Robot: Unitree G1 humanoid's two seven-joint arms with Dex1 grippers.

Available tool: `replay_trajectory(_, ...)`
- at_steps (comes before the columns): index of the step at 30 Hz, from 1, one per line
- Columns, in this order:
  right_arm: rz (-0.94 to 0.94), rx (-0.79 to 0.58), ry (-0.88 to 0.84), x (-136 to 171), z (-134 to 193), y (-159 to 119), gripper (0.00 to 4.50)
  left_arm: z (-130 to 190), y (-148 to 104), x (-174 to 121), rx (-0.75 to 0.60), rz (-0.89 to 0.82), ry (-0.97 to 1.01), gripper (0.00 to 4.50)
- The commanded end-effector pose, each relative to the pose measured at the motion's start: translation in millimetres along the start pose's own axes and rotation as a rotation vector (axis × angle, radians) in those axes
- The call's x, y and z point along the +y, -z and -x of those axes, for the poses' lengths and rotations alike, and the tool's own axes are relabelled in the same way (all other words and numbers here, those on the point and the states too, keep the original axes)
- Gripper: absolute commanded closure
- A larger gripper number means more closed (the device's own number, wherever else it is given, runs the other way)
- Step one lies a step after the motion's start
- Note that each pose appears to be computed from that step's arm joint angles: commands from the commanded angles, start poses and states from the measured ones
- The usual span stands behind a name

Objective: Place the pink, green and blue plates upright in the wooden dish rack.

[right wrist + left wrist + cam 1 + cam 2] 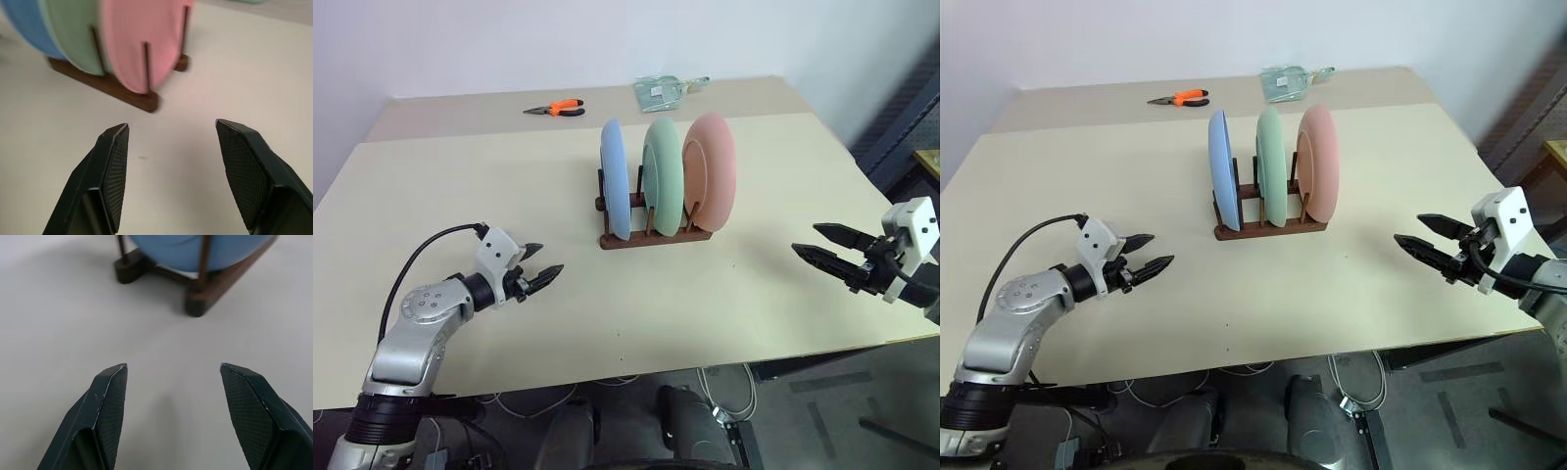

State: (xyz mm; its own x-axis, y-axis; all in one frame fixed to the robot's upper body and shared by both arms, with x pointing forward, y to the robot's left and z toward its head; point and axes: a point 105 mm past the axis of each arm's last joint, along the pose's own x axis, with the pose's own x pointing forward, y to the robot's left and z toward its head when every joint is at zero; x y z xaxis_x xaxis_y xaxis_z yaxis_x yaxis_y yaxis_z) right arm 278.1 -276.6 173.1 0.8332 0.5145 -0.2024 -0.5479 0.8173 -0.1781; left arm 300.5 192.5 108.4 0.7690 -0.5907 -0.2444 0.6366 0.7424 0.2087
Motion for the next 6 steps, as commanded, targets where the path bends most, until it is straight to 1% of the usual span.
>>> replay_trajectory(1,0.048,0.005,0.035,-5,-7,9,1.65,9,-5,10,-0.025,-0.022,-0.056,1.41)
replay_trajectory(3,0.077,0.025,0.033,-6,-13,19,1.65,11,-2,6,-0.024,-0.017,-0.056,1.41)
replay_trajectory(6,0.076,0.004,0.033,-9,-20,22,1.65,11,2,2,-0.019,-0.018,-0.052,1.41)
